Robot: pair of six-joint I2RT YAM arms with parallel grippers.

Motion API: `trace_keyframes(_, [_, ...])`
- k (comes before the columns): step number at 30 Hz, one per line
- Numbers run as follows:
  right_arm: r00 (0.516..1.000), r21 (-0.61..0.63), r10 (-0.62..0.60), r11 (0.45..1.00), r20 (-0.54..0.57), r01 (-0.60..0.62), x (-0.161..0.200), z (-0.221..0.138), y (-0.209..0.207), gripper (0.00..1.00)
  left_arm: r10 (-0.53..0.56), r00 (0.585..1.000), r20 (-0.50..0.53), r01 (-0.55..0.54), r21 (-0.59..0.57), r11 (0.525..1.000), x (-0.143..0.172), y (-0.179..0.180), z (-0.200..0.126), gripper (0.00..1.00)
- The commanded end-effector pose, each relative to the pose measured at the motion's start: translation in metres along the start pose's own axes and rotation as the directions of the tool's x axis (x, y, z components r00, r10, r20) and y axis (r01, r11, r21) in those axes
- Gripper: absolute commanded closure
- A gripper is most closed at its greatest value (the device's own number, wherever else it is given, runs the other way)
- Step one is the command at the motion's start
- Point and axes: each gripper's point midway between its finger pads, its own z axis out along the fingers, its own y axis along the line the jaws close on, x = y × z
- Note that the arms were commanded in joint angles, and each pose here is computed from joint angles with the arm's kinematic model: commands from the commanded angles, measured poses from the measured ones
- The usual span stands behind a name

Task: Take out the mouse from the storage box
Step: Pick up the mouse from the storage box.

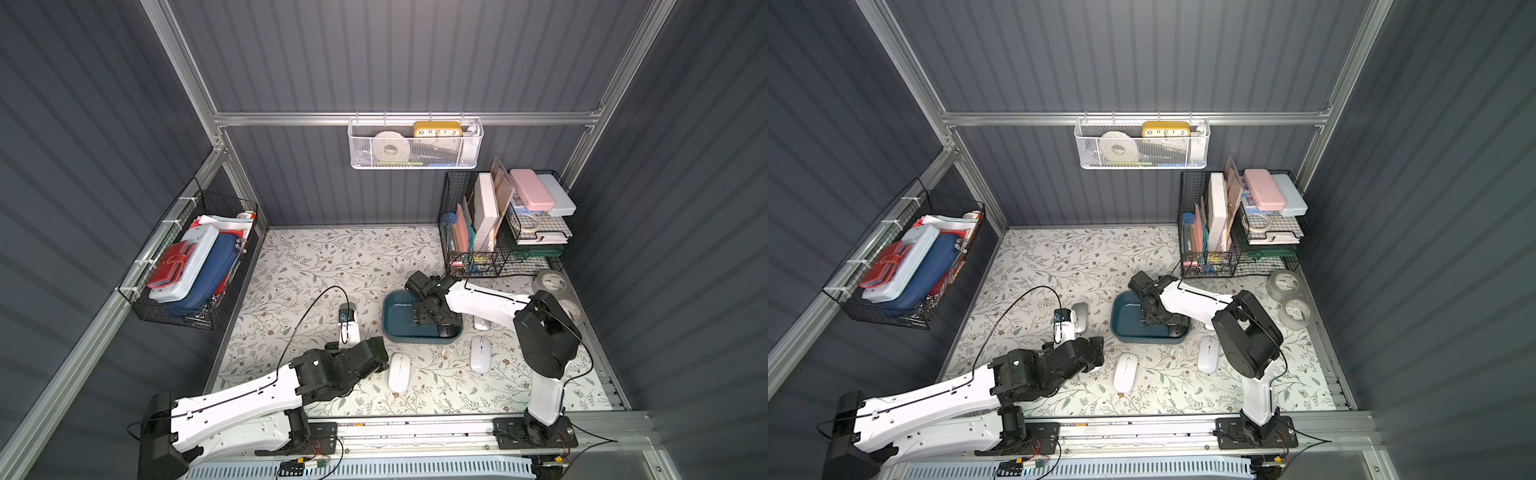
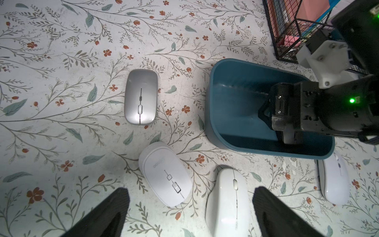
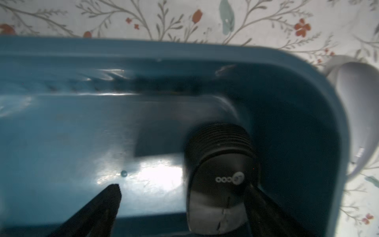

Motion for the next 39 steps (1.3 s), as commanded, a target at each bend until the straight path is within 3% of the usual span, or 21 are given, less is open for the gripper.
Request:
trace_keyframes(1, [1.0, -0.063, -0.016, 0.998, 0.003, 0.016, -0.002, 0.0, 0.018, 0.02, 0.003, 1.0, 0.006, -0.003, -0.023, 1.0, 0.001, 0.004, 0.003, 0.01])
trace_keyframes(11, [0.998, -0.133, -0.054, 0.99, 0.028, 0.057, -0.003, -0.015, 0.045, 0.04, 0.009, 1.0, 0.0, -0.009, -0.026, 1.0, 0.001, -0.001, 0.006, 0.01])
trace_keyframes(20, [0.987, -0.037, -0.104, 0.993, 0.122, 0.11, -0.017, -0.031, 0.007, 0.04, 0.016, 1.0, 0.008, -0.016, -0.018, 1.0, -0.003, -0.003, 0.003, 0.01])
trace_keyframes(27, [0.976, -0.013, -0.191, 0.981, 0.101, 0.193, -0.013, -0.022, -0.006, 0.03, 0.039, 0.999, 0.001, -0.039, -0.02, 0.999, -0.005, -0.012, 0.007, 0.01])
trace_keyframes(39, [0.979, -0.025, -0.198, 0.98, 0.039, 0.199, -0.006, 0.006, -0.007, 0.03, 0.052, 0.999, -0.008, -0.053, -0.02, 0.998, -0.008, -0.021, 0.008, 0.01])
